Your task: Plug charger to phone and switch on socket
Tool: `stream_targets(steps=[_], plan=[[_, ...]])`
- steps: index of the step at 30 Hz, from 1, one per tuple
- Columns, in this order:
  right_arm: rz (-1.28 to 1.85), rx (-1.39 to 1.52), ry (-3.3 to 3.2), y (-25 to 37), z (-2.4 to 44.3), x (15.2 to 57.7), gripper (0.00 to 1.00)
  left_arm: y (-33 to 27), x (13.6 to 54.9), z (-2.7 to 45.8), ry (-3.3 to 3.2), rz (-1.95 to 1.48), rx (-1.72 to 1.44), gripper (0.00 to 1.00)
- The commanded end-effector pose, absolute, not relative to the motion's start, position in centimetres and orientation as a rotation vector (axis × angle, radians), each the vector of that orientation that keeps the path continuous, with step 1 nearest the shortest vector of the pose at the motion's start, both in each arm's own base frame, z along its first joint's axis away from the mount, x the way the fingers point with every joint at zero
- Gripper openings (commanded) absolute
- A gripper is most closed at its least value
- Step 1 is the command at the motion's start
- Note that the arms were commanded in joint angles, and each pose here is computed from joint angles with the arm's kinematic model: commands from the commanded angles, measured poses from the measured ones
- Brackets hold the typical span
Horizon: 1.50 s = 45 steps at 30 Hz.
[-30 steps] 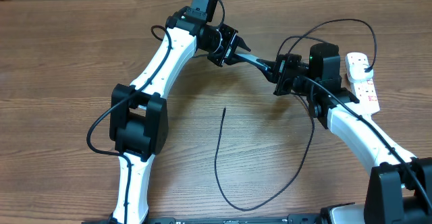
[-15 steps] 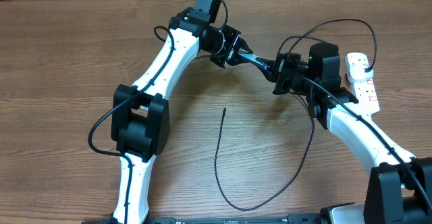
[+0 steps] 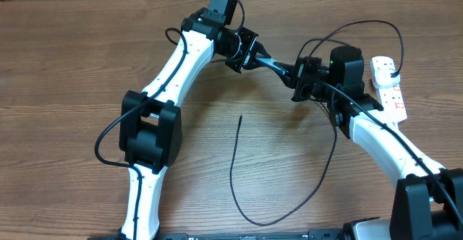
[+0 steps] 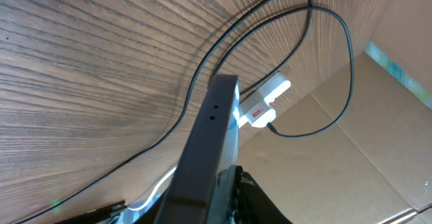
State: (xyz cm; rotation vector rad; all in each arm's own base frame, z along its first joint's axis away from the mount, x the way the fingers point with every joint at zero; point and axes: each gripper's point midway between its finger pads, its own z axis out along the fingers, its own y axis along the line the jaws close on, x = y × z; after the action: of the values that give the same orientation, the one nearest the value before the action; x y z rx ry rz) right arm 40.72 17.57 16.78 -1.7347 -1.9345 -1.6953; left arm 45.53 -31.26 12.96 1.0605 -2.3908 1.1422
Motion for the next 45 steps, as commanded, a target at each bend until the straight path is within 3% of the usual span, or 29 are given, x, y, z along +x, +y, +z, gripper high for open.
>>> stream_targets(steps=[1,4,15,22,28,34,45], plan=[[-1.746,-1.676,-1.943,18.2,18.3,40.9,0.04,-31.7,45.5,16.3,-2.412,1.220,1.024,0.11],[-1.746,-1.676,-1.943,18.2,18.3,40.9,0.04,-31.7,45.5,16.3,-2.413,1.220,1.025,0.04],[-1.746,-1.676,-1.944,18.2,18.3,40.9,0.05,-31.7,45.5,16.3,-2.412,1.220,1.024,0.04],[-1.746,-1.676,-1.944,18.2,18.3,40.9,0.27,-31.7,45.4,16.2,-2.413,1.215,1.021,0.04],[-1.747,-1.677,-1.944,18.2,18.3,40.9,0.55,-31.6,45.3,16.2,-2.413,1.211,1.020,0.04],[-1.764,-1.677,-1.976,17.4,18.3,41.2,0.63,-31.5,45.3,16.5,-2.449,1.252,0.925,0.04],[-1.851,-1.438,-2.254,16.8,18.6,41.0,0.64,-26.9,47.4,17.0,-2.576,1.391,0.704,0.04]])
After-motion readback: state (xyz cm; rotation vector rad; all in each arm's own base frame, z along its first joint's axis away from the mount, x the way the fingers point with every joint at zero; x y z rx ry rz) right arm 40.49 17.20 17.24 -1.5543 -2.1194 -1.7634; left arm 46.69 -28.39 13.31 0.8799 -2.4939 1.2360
